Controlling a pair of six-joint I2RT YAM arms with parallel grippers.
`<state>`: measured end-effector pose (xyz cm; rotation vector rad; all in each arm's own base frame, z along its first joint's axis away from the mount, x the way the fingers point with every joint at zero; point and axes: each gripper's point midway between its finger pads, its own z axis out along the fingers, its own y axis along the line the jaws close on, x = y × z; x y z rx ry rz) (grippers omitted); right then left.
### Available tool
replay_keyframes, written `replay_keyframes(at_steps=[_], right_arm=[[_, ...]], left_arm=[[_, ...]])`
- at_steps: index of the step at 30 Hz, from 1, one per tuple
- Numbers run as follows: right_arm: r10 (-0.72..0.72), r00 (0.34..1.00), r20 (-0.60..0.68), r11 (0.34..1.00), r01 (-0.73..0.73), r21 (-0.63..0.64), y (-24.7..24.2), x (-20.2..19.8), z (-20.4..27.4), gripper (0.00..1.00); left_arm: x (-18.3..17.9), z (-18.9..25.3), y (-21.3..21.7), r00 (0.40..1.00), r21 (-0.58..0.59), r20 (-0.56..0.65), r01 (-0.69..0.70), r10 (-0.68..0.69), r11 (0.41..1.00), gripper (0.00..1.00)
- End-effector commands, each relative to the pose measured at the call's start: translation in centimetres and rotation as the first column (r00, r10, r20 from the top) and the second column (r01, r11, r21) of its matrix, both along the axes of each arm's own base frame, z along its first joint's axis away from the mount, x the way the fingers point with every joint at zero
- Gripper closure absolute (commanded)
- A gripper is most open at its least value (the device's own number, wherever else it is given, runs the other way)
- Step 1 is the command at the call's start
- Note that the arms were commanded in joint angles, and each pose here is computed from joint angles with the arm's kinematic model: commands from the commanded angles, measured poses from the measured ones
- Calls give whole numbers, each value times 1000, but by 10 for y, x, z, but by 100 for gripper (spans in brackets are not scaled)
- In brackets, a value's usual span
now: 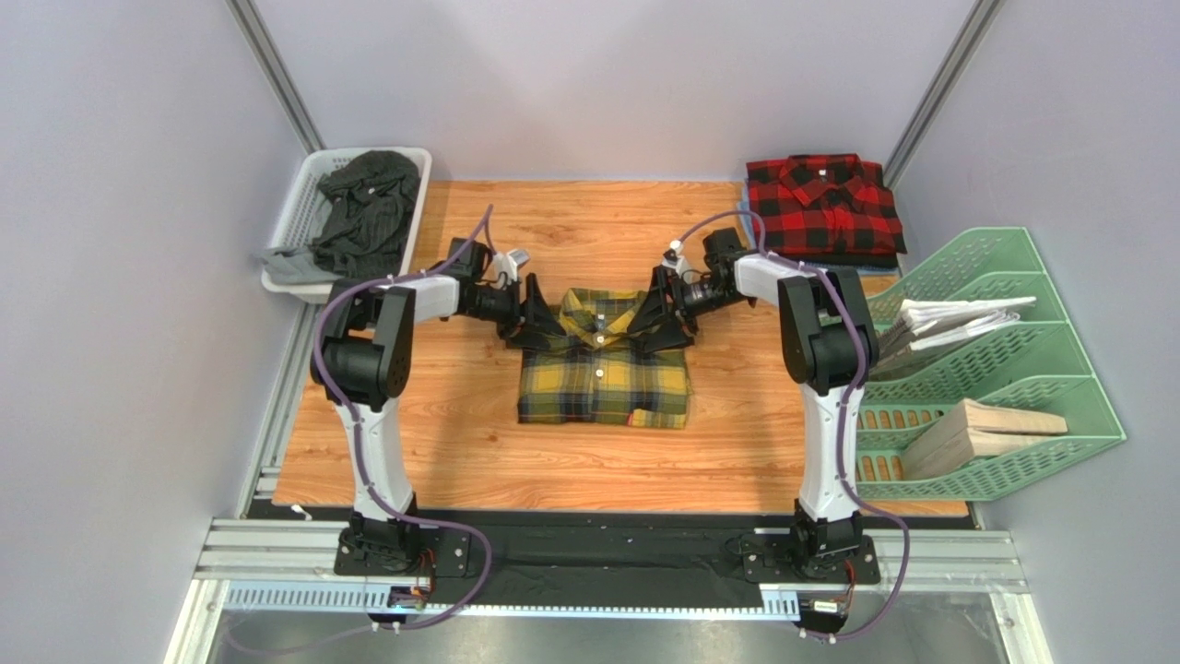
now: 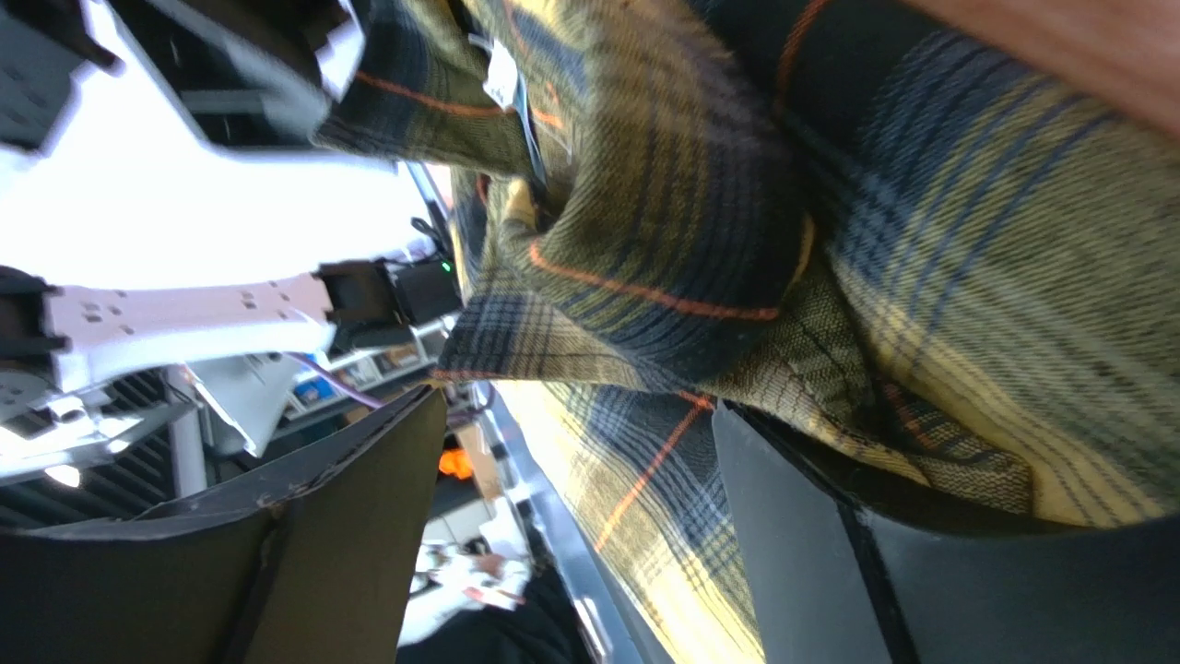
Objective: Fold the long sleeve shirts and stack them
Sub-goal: Fold the shirt
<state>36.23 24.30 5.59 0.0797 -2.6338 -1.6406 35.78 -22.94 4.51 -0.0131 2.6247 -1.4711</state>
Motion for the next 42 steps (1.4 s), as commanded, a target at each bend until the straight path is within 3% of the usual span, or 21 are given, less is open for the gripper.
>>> replay_keyframes(at_steps=[1, 5, 10, 15, 23, 34, 38, 42], right_arm=[[75, 995, 63, 997, -75, -8, -7, -19, 30, 25], [78, 989, 122, 996, -82, 34, -6, -26, 72, 28], [44, 983, 181, 999, -40, -28, -9, -15, 83, 33], [2, 961, 278, 997, 19, -73, -8, 17, 87, 36], [-1, 959, 282, 987, 46, -152, -6, 38, 58, 37], [65, 959, 277, 974, 0, -227, -3, 34, 18, 39], [74, 953, 295, 974, -6, -226, -3, 33, 24, 40], [83, 944, 319, 975, -9, -224, -4, 30, 37, 40]], left_arm=[[-3, 46, 20, 970, 75, 223, 81, -96, 994, 40], [1, 93, 20, 962, 84, 270, 11, -33, 996, 45], [21, 112, -2, 977, 122, 167, -155, 134, 980, 42], [23, 85, -19, 976, 257, -46, -195, 214, 946, 42], [11, 59, -38, 936, 320, -196, -219, 291, 922, 43], [12, 44, -49, 915, 312, -256, -227, 312, 922, 34], [16, 64, -53, 909, 240, -254, -272, 330, 932, 29], [22, 71, -49, 896, 242, -255, -306, 365, 921, 31]])
